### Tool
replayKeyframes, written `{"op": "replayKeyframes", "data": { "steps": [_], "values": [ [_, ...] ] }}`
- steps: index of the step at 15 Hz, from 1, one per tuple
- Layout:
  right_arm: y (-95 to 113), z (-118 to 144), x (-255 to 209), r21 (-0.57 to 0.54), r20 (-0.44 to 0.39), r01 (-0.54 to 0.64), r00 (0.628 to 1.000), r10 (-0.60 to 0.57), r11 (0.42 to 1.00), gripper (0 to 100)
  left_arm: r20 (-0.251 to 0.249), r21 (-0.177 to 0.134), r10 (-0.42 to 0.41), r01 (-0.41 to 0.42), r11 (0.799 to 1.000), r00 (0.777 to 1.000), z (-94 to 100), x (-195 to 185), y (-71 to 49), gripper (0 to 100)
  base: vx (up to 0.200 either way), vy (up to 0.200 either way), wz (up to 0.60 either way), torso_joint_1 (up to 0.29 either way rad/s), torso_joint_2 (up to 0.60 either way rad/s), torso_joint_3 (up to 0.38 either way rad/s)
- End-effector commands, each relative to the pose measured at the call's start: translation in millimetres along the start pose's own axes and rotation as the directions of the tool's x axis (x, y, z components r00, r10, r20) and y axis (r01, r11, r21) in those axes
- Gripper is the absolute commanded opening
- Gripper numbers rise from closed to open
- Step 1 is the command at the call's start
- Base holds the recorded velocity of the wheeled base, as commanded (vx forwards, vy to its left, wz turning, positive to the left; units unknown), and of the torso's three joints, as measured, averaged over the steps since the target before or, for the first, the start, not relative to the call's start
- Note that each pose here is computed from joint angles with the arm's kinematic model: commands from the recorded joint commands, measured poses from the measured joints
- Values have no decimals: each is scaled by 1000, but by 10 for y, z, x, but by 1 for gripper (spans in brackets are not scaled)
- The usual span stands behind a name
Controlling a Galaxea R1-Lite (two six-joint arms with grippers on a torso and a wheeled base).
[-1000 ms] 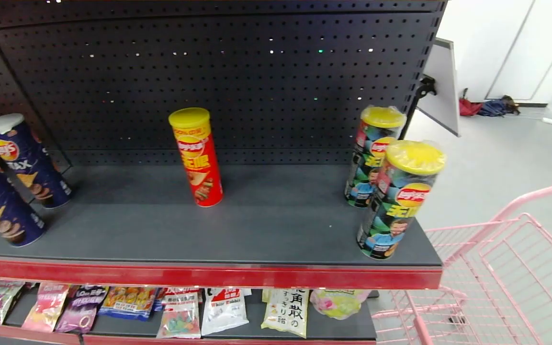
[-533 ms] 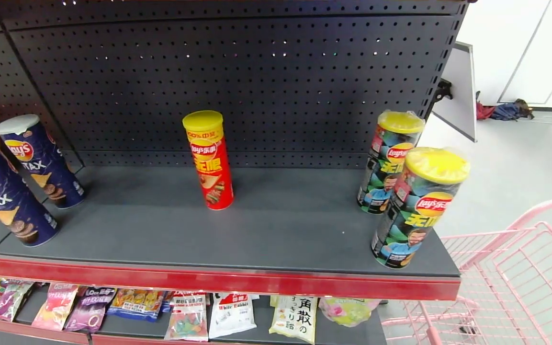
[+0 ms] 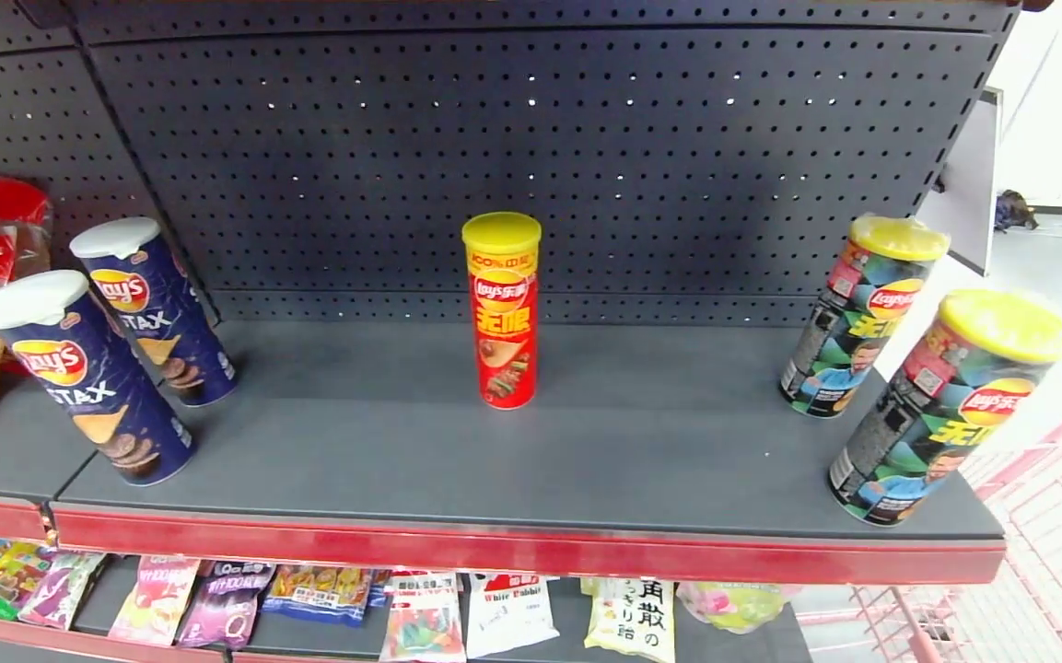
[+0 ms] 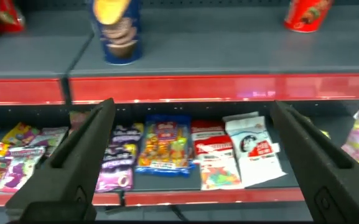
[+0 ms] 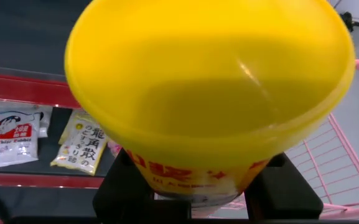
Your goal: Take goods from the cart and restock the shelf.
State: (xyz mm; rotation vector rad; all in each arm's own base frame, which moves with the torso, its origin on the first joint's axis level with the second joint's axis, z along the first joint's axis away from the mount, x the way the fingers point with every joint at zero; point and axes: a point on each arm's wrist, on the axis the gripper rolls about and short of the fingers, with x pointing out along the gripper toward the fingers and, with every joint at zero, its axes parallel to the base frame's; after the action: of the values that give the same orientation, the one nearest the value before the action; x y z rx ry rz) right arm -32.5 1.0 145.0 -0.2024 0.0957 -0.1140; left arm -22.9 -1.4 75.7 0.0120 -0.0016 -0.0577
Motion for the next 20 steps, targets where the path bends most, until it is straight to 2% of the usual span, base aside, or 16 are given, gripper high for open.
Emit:
{"op": "replayKeyframes", "data": {
  "steps": [1,7,12,13,14,16,17,18,19,20],
  "values": [
    [3,-18,-5,-1,2,0,1000,0,1000,0,-1,0,1,-1,1000,1000,-2,1,0,100,0,200,0,2,2,7],
    [11,-48,-5,-3,0,4,1000,-4,1000,0,-1,0,1,-1,1000,1000,-2,1,0,100,0,200,0,2,5,2],
    [36,-161,-45,-5,48,-101,994,101,995,0,0,0,1,-1,1000,1000,2,0,0,100,0,0,0,0,0,0],
    [45,-200,-58,-9,69,-174,982,174,985,0,-35,14,-6,6,1000,999,8,25,3,100,0,0,0,0,0,0],
    [46,-196,-39,-5,58,-189,980,189,982,0,-79,14,-8,9,1000,997,16,59,5,100,0,0,0,0,0,0],
    [50,-186,-23,33,54,-243,969,242,969,0,-71,49,-165,168,985,984,58,56,11,100,0,0,0,0,0,0],
    [58,-185,-23,95,77,-412,911,406,906,0,-46,48,-290,292,955,956,535,101,20,100,0,0,0,0,0,0],
    [58,-173,-10,103,68,-415,910,409,904,0,-36,3,-341,341,940,939,1077,265,-4,100,0,0,0,0,0,0],
    [58,-171,-5,103,64,-419,908,414,902,0,-27,-3,-372,372,928,928,1214,305,-15,100,0,0,0,0,0,0],
    [60,-175,8,106,55,-427,904,423,898,0,-50,7,-532,533,846,845,1444,470,-88,100,0,0,0,0,0,0]
  ]
}}
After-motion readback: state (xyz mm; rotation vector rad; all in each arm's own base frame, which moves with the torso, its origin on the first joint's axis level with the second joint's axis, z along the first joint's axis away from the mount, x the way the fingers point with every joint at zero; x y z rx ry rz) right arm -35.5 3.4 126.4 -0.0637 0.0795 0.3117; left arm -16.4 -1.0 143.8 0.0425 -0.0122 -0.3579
